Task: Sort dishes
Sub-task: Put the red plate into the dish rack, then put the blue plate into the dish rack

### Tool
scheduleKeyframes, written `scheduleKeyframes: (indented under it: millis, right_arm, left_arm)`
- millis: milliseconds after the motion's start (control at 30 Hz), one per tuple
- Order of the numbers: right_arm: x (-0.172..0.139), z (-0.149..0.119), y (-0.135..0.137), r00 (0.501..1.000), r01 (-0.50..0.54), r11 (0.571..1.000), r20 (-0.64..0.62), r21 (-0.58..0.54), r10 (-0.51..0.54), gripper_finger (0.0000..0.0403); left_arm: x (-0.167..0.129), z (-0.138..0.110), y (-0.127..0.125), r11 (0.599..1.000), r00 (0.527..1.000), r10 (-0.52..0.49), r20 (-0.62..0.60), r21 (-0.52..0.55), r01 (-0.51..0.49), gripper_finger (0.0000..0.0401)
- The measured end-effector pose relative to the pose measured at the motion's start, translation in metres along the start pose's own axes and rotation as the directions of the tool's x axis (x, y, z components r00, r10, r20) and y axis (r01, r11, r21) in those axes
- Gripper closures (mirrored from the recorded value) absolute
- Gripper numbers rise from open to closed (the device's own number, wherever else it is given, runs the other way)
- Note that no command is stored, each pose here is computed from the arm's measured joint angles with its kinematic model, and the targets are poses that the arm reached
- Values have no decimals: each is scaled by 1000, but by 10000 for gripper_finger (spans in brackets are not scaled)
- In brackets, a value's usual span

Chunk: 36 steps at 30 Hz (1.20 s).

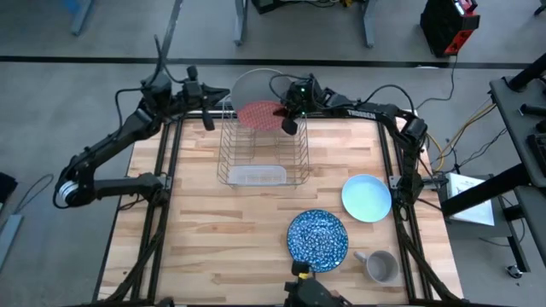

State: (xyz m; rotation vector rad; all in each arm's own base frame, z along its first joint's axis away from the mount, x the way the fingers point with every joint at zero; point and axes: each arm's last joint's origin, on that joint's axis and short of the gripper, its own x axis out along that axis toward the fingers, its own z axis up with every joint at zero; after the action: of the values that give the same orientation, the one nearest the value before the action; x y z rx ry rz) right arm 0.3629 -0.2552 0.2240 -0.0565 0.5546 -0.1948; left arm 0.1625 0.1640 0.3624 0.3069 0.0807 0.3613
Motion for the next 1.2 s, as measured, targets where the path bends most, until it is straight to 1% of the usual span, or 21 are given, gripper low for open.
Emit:
scheduleKeyframes:
  millis: [100,233,333,433,667,767,867,967,1200]
  right_arm:
    - [2,-2,0,1000,-1,1000,-5,8,1,377]
    - [4,-4,0,1000,-4,1000,-10,23,4,346]
    - [4,-4,0,1000,-5,999,-14,31,5,333]
    - [4,-5,0,1000,-7,999,-20,38,7,332]
    - [-3,1,0,1000,3,998,-14,60,-2,347]
    - [-8,4,0,999,35,998,-23,60,-34,349]
    - [-15,7,-1,992,116,990,-52,80,-112,345]
    - [-24,12,-1,983,172,982,-75,75,-166,336]
    - [-42,23,1,982,182,981,-69,63,-178,315]
  left_arm:
    - [3,-3,1,1000,1000,-4,-12,-7,4,400]
    - [7,-7,2,1000,1000,-9,-25,-17,8,400]
    - [10,-10,2,1000,999,-11,-36,-23,10,400]
    - [12,-13,3,1000,999,-14,-44,-28,13,400]
    - [17,-18,3,999,998,-20,-61,-41,17,400]
    - [18,-19,4,999,998,-21,-64,-43,18,400]
    - [20,-21,4,999,998,-22,-67,-44,19,400]
    - [23,-22,5,999,998,-19,-58,-48,16,400]
    - [31,-28,8,998,998,-18,-56,-55,15,400]
